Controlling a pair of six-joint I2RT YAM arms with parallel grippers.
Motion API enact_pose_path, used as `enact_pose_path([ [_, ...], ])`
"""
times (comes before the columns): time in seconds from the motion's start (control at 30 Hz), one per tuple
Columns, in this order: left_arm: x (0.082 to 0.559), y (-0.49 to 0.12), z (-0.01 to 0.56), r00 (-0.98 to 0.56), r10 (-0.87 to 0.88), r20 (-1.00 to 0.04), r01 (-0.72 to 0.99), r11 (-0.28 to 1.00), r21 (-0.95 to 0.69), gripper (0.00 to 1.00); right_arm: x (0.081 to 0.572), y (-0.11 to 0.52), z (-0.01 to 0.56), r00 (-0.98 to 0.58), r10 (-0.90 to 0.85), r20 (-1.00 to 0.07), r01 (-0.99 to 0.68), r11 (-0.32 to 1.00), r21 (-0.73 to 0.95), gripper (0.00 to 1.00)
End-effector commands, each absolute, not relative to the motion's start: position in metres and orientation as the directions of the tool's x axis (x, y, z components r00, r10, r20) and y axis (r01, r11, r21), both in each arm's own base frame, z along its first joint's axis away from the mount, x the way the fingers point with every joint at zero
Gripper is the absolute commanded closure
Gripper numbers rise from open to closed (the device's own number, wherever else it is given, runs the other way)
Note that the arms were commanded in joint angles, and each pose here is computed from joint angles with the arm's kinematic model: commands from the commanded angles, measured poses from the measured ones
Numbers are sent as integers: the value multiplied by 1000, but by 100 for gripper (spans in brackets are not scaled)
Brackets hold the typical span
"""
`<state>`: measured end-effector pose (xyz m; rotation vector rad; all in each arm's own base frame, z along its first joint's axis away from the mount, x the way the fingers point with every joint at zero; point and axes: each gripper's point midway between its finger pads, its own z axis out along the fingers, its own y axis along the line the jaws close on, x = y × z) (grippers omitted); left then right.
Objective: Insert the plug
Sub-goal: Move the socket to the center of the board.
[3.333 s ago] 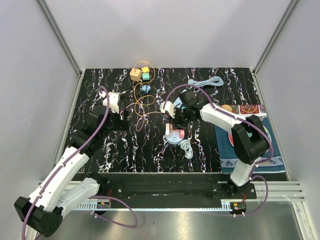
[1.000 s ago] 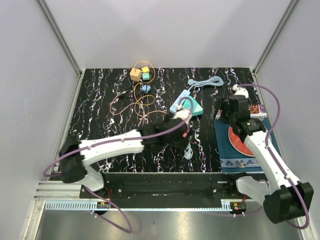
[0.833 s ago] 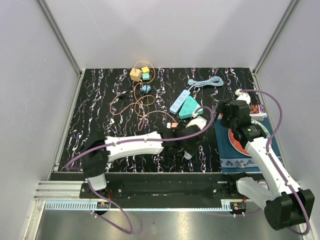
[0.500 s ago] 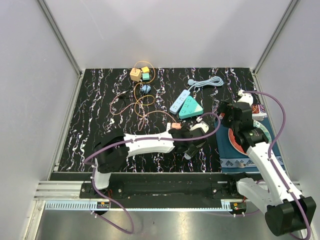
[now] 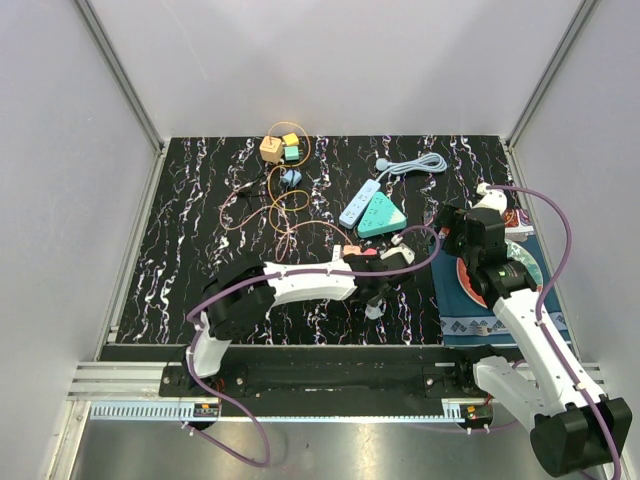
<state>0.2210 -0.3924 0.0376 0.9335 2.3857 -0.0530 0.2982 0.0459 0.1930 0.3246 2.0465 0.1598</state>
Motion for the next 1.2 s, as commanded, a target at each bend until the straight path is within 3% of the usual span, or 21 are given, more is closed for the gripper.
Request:
enact_pose_path([
  [0.0, 228, -396, 55, -592, 588, -551, 622, 768, 151, 72, 304, 45, 206, -398, 293, -869, 149, 956, 254, 0],
  [0.07, 233, -384, 62, -602, 574, -555, 592, 787, 171, 87, 304, 44, 207, -397, 292, -870, 146, 956, 254, 0],
  [0.17, 253, -344, 79, -630, 525, -572, 503, 837, 213, 97, 304, 46, 209, -393, 290, -873, 137, 957, 256, 0],
  [0.4, 300, -163, 96, -792, 305, -529, 117, 926, 358, 100, 306, 50, 207, -407, 288, -867, 118, 958, 263, 0],
  [0.67, 320, 17, 134, -839, -45, -542, -310, 858, 410, 100, 316, 75, 200, -478, 277, -833, 23, 953, 303, 0],
  [0.8, 330, 62, 144, -809, -144, -570, -430, 807, 405, 95, 330, 97, 185, -551, 256, -794, -44, 941, 334, 0],
  [0.87, 342, 62, 135, -793, -173, -584, -438, 828, 351, 88, 339, 109, 187, -568, 250, -785, -90, 928, 361, 0],
  [1.03, 357, 44, 117, -808, -169, -564, -377, 884, 276, 83, 369, 121, 173, -605, 205, -769, -127, 929, 348, 0],
  [1.17, 354, 39, 108, -819, -170, -548, -355, 900, 252, 69, 396, 123, 167, -599, 166, -783, -140, 941, 307, 0],
])
